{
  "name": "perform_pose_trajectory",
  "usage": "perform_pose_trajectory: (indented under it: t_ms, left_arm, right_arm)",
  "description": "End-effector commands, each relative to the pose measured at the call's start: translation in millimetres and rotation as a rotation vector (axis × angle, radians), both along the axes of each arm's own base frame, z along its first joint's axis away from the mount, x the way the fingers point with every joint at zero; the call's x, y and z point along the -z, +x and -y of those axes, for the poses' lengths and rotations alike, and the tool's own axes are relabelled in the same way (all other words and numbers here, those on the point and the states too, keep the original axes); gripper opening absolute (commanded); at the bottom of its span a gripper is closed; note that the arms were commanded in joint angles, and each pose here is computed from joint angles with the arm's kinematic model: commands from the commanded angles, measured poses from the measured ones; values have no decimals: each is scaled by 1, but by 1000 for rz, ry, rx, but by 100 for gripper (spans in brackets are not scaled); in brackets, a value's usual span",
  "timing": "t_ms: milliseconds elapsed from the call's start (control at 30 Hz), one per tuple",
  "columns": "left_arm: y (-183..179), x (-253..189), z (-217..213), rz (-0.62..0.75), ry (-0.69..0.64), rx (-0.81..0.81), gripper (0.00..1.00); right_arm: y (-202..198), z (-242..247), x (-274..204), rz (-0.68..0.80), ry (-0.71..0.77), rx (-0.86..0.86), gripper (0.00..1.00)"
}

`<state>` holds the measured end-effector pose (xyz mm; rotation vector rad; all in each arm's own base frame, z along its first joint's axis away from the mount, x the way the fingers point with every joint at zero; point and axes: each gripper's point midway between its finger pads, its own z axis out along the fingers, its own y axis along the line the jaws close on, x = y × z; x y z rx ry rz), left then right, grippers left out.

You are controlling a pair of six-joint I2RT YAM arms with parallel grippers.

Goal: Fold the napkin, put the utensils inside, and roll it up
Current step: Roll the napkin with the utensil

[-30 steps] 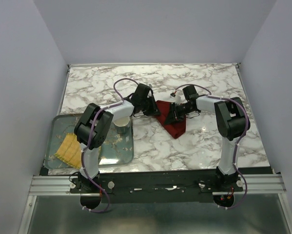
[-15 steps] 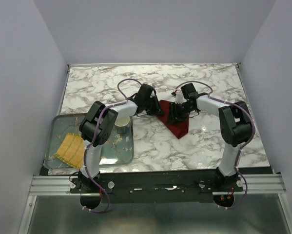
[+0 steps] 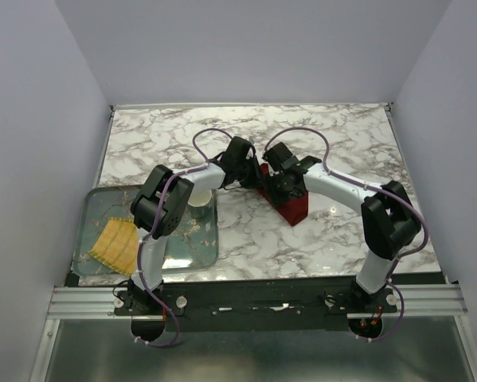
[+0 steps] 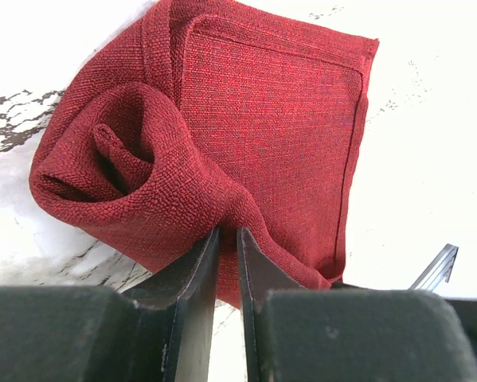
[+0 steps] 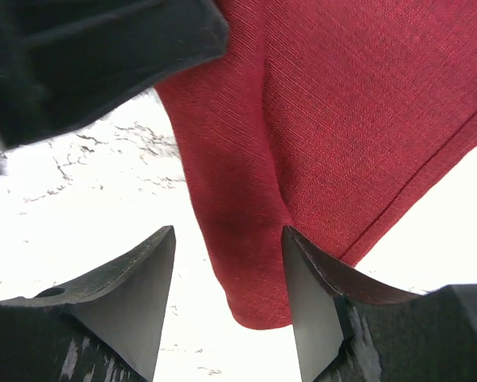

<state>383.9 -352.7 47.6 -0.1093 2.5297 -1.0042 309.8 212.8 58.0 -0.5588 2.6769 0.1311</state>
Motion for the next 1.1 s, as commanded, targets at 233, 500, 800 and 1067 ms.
perform_pose_trajectory:
  t_ms: [233,500,800,1067]
  left_arm:
    - [-7,28,-8,-62,70,-9,24]
    - [-8,23,-9,-60,53,-17,24]
    - [-10,20,-11,-63,34,-23,24]
    - [-6,-4,-20,-19,-5,-41,30]
  right_arm:
    - [14,-1,24,78,-203,24,64]
    - [10,9,48,80,-237,50,57]
    - [-2,12,68,60,-202,83,51]
    - [-2,19,71,50,-146,106,25]
